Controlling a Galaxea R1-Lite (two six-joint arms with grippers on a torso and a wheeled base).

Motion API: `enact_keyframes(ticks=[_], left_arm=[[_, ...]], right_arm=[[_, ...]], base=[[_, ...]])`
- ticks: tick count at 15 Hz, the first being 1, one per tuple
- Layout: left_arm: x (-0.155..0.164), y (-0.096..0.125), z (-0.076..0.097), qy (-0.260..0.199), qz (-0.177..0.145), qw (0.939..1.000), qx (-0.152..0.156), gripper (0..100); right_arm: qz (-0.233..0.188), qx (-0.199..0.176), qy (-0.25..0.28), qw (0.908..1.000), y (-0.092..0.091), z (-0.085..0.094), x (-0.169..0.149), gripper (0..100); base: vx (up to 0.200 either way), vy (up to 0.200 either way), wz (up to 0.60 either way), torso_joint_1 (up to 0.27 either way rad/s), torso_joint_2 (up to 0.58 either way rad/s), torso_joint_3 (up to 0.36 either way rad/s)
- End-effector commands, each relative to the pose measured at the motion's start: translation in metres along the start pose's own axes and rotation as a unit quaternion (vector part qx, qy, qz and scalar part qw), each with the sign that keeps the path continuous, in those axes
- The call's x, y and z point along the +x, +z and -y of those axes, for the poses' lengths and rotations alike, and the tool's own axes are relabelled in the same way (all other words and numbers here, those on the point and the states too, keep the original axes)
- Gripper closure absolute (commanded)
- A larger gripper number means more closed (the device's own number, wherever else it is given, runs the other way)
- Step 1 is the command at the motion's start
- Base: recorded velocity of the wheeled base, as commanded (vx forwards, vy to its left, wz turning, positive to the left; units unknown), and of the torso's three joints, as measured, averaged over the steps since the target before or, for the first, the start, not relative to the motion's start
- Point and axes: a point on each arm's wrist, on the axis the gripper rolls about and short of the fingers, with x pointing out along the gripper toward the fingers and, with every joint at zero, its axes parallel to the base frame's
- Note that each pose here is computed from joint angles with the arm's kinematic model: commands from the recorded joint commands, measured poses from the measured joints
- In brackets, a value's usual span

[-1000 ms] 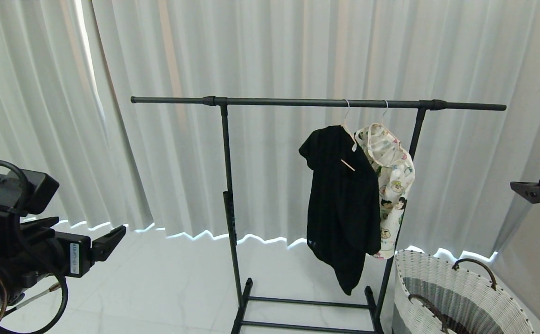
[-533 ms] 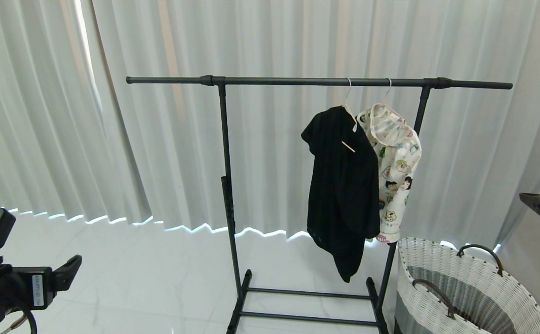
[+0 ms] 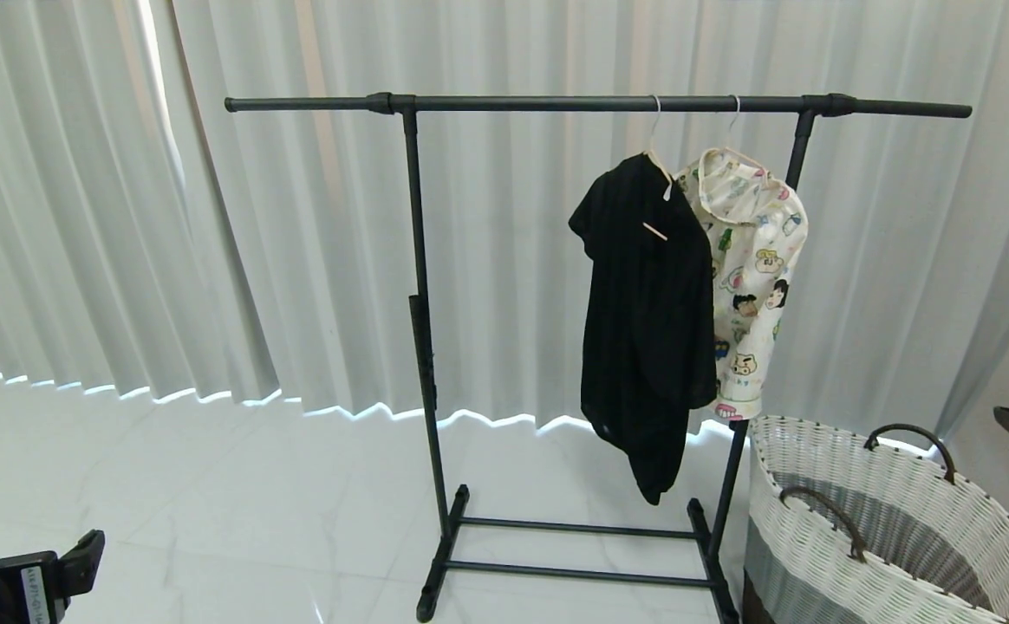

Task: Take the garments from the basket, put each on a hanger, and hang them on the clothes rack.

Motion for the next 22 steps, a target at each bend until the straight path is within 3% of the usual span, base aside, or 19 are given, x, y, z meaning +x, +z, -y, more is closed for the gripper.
enact_keyframes(ticks=[1, 5, 8, 9, 11, 12, 13, 14, 16, 18, 19, 20, 21, 22], left_arm=[[-0.003, -0.003, -0.001, 0.002, 0.002, 1.0000, -0.001, 0], [-0.018, -0.031, -0.003, 0.002, 0.007, 1.0000, -0.001, 0], [-0.038, -0.047, -0.008, 0.002, 0.062, 0.9979, -0.017, 0], [-0.047, -0.050, -0.011, 0.002, 0.093, 0.9954, -0.025, 0], [-0.065, -0.070, -0.014, -0.006, 0.119, 0.9926, -0.024, 0], [-0.076, -0.090, -0.016, -0.014, 0.142, 0.9898, -0.002, 0], [-0.088, -0.101, -0.018, -0.040, 0.211, 0.9765, 0.021, 0], [-0.090, -0.101, -0.018, -0.070, 0.231, 0.9696, 0.042, 0], [-0.090, -0.101, -0.018, -0.064, 0.233, 0.9670, 0.080, 0], [-0.091, -0.100, -0.018, -0.062, 0.238, 0.9629, 0.110, 0], [-0.091, -0.100, -0.018, -0.064, 0.239, 0.9627, 0.110, 0], [-0.091, -0.100, -0.018, -0.065, 0.239, 0.9623, 0.112, 0], [-0.091, -0.100, -0.018, -0.065, 0.239, 0.9623, 0.112, 0], [-0.091, -0.100, -0.016, -0.101, 0.250, 0.9559, 0.118, 0]], right_arm=[[0.002, 0.003, -0.005, 1.0000, -0.009, 0.002, -0.006, 0], [0.008, 0.023, -0.046, 0.9986, -0.037, 0.009, -0.006, 0], [-0.006, 0.040, -0.086, 0.9954, -0.072, 0.016, -0.025, 0], [0.000, 0.047, -0.097, 0.9942, -0.082, 0.016, -0.034, 0], [0.028, 0.065, -0.101, 0.9923, -0.100, 0.013, -0.053, 0], [0.043, 0.069, -0.096, 0.9920, -0.109, 0.011, -0.060, 0], [0.060, 0.077, -0.086, 0.9915, -0.120, 0.008, -0.067, 0], [0.085, 0.084, -0.066, 0.9906, -0.129, 0.005, -0.075, 0], [0.133, 0.081, -0.011, 0.9877, -0.157, -0.002, -0.087, 0], [0.198, 0.090, 0.011, 0.9760, -0.186, -0.005, -0.102, 0], [0.201, 0.092, 0.006, 0.9752, -0.197, -0.007, -0.105, 0], [0.203, 0.132, -0.014, 0.9702, -0.205, -0.005, -0.110, 0], [0.203, 0.132, -0.014, 0.9702, -0.205, -0.005, -0.110, 0], [0.195, 0.140, -0.071, 0.9682, -0.206, -0.003, -0.110, 0]], base=[[0.000, 0.000, 0.00, -0.149, 0.47, 0.315], [0.000, 0.000, 0.00, -0.058, 0.21, 0.146], [0.000, 0.000, 0.00, -0.004, 0.02, 0.011], [0.000, 0.000, 0.00, 0.000, 0.00, 0.000], [0.000, 0.000, 0.00, 0.000, 0.00, 0.000], [0.000, 0.000, 0.00, 0.000, 0.00, 0.000], [0.000, 0.000, 0.00, 0.000, 0.00, 0.000], [0.000, 0.000, 0.00, 0.000, 0.00, 0.000], [0.000, 0.000, 0.00, 0.000, 0.00, 0.000], [0.000, 0.000, 0.00, 0.000, 0.00, 0.000], [0.000, 0.000, 0.00, 0.000, 0.00, 0.000], [0.000, 0.000, 0.00, 0.000, 0.00, 0.000], [0.000, 0.000, 0.00, 0.000, 0.00, 0.000], [0.000, 0.000, 0.00, 0.000, 0.00, 0.000]])
